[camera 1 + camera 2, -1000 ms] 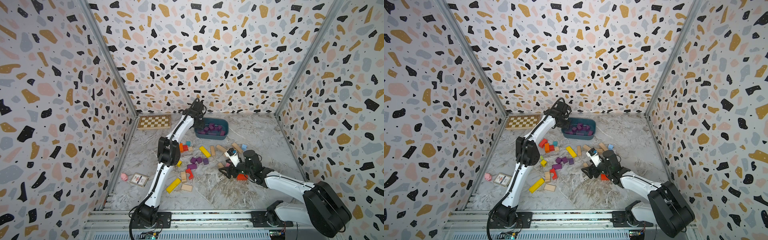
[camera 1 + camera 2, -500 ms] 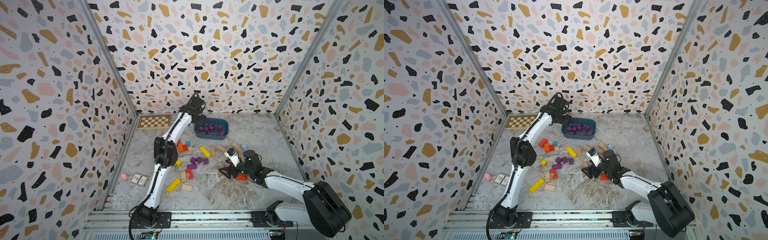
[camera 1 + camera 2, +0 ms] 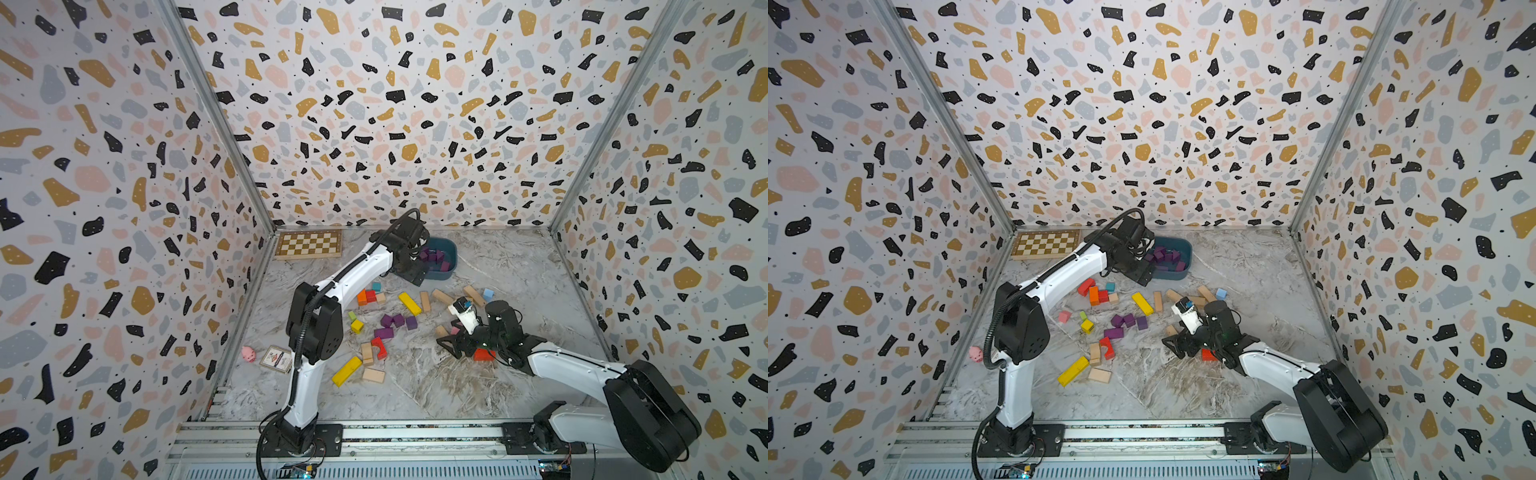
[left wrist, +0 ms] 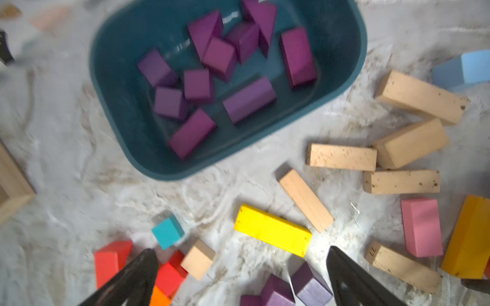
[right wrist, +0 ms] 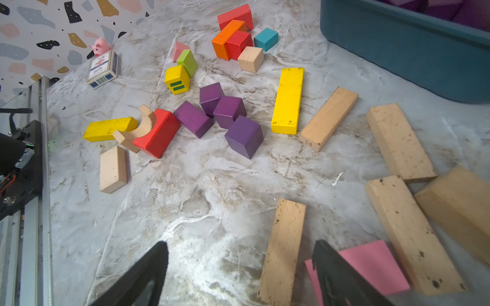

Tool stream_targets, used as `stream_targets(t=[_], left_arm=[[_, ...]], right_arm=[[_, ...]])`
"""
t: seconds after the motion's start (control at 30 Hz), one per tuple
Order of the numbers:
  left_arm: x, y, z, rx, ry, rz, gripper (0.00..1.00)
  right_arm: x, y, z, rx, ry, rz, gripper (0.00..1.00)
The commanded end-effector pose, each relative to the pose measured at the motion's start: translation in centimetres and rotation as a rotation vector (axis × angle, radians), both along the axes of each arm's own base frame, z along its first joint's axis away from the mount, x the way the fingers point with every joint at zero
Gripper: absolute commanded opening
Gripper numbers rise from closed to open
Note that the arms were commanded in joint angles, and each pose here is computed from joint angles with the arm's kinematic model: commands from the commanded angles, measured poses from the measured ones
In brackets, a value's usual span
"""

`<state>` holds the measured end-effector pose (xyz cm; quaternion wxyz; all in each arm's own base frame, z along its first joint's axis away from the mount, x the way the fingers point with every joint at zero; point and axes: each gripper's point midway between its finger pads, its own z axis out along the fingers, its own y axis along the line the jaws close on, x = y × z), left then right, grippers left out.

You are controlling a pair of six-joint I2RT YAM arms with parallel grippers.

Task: Pick purple bricks into the storage bin
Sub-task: Pick up the building block from the center of the board.

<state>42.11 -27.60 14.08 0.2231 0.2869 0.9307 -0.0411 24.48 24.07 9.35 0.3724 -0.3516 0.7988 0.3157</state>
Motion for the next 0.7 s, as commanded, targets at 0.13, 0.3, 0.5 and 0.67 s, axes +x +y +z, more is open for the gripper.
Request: stream_targets(t=[0.13, 0.3, 0.5, 0.67], left_arm=[[-4.3, 1.1, -0.8, -0.031, 0.041, 0.043, 0.99], [-7.5, 1.2, -2.8, 0.016, 0.089, -0.007, 1.00], [-10.0, 2.0, -5.7, 0.017, 0.166, 0.032, 0.93], [-11.0, 2.7, -7.1, 0.033, 0.206, 0.056, 0.85]], right_arm=[[0.0, 0.5, 0.4, 0.012, 0.004, 0.005, 1.00], [0.0, 0.5, 0.3, 0.010, 0.005, 0.005, 1.00], [0.0, 0.5, 0.2, 0.005, 0.008, 0.003, 1.00], [-0.1, 0.6, 0.1, 0.005, 0.015, 0.007, 1.00]])
